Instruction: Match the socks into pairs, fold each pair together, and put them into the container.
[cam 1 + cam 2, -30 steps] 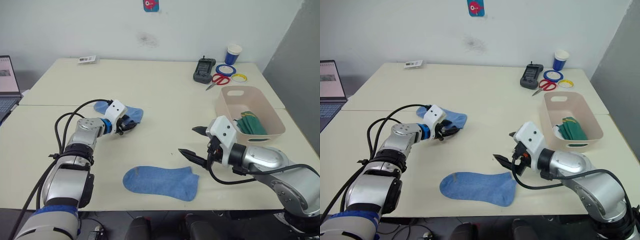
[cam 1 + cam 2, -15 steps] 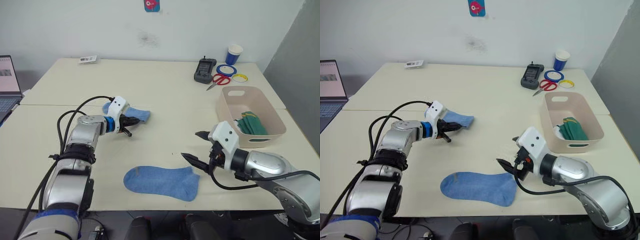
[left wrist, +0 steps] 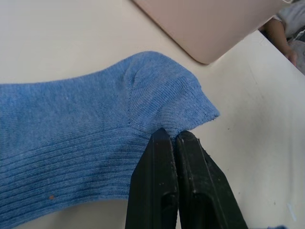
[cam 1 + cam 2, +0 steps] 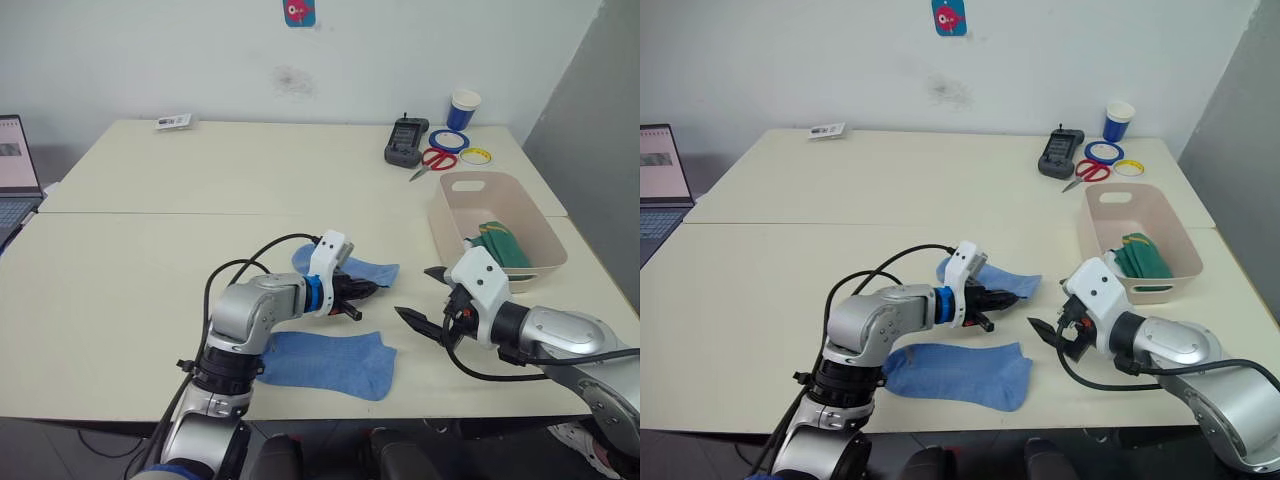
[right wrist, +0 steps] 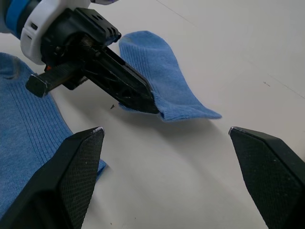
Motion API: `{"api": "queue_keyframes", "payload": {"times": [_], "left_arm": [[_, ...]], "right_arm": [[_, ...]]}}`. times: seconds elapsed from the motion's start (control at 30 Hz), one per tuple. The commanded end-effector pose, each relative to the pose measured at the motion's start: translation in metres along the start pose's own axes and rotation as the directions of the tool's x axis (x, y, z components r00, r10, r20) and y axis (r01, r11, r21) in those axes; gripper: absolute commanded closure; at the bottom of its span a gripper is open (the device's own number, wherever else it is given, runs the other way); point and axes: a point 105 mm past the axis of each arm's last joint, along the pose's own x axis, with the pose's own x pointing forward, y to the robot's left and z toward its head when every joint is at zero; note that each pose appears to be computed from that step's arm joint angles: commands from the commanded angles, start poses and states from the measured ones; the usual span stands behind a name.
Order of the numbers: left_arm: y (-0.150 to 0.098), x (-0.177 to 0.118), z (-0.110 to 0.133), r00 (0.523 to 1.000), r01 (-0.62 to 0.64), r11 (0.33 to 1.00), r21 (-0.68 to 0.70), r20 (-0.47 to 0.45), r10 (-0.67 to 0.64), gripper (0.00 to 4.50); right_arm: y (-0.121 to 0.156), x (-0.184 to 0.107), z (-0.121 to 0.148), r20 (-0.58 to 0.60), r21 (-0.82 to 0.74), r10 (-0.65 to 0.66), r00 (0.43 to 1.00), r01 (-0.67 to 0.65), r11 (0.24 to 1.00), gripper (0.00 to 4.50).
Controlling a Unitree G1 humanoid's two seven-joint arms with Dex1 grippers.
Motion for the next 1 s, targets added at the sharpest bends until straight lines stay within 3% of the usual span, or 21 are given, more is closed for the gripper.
{"api": "queue_keyframes", "payload": {"times": [0.03,0.17,0.3,0.37,0.43,0.5,0.57,0.67,0.83,0.97,1.0], "left_arm": [[-0.009,-0.005,0.019,0.996,0.031,0.996,0.083,0.080,-0.038,3.88],[-0.020,-0.025,0.033,0.987,0.077,0.938,0.339,0.109,-0.120,2.62],[-0.012,-0.053,0.039,0.983,0.096,0.854,0.511,0.087,-0.163,1.36],[0.010,-0.061,0.045,0.990,0.048,0.841,0.539,0.088,-0.113,0.74],[0.040,-0.069,0.049,0.997,-0.034,0.750,0.661,0.069,-0.015,0.07],[0.063,-0.074,0.048,1.000,-0.006,0.669,0.743,-0.002,0.011,0.03],[0.083,-0.077,0.042,0.993,0.076,0.538,0.840,-0.113,0.036,0.03],[0.100,-0.081,0.033,0.971,0.184,0.383,0.905,-0.228,0.073,0.03],[0.112,-0.073,0.027,0.952,0.244,0.278,0.929,-0.284,0.114,0.03],[0.114,-0.058,0.026,0.951,0.238,0.228,0.944,-0.274,0.141,0.03],[0.113,-0.054,0.027,0.954,0.229,0.212,0.950,-0.263,0.145,0.41]], "right_arm": [[0.002,-0.005,0.008,0.031,-0.035,-0.022,0.999,0.023,0.999,0.00],[0.002,-0.006,0.006,0.027,-0.032,-0.022,0.999,0.023,0.999,0.00],[0.001,-0.005,0.004,0.024,-0.035,-0.018,1.000,0.019,0.999,0.00],[0.001,-0.004,0.004,0.027,-0.039,-0.012,1.000,0.013,0.999,0.00],[0.001,-0.003,0.005,0.029,-0.042,-0.006,1.000,0.007,0.999,0.00],[0.001,-0.002,0.005,0.031,-0.046,0.002,1.000,-0.001,0.999,0.00],[0.002,-0.001,0.005,0.031,-0.054,0.012,0.999,-0.011,0.998,0.00],[0.003,-0.001,0.005,0.028,-0.060,0.016,0.999,-0.014,0.998,0.00],[0.003,-0.005,0.002,0.019,-0.056,0.001,1.000,0.000,0.998,0.00],[0.005,-0.005,0.001,0.020,-0.050,-0.002,1.000,0.003,0.999,0.00],[0.005,-0.005,0.001,0.020,-0.051,-0.003,1.000,0.004,0.999,0.00]]}}
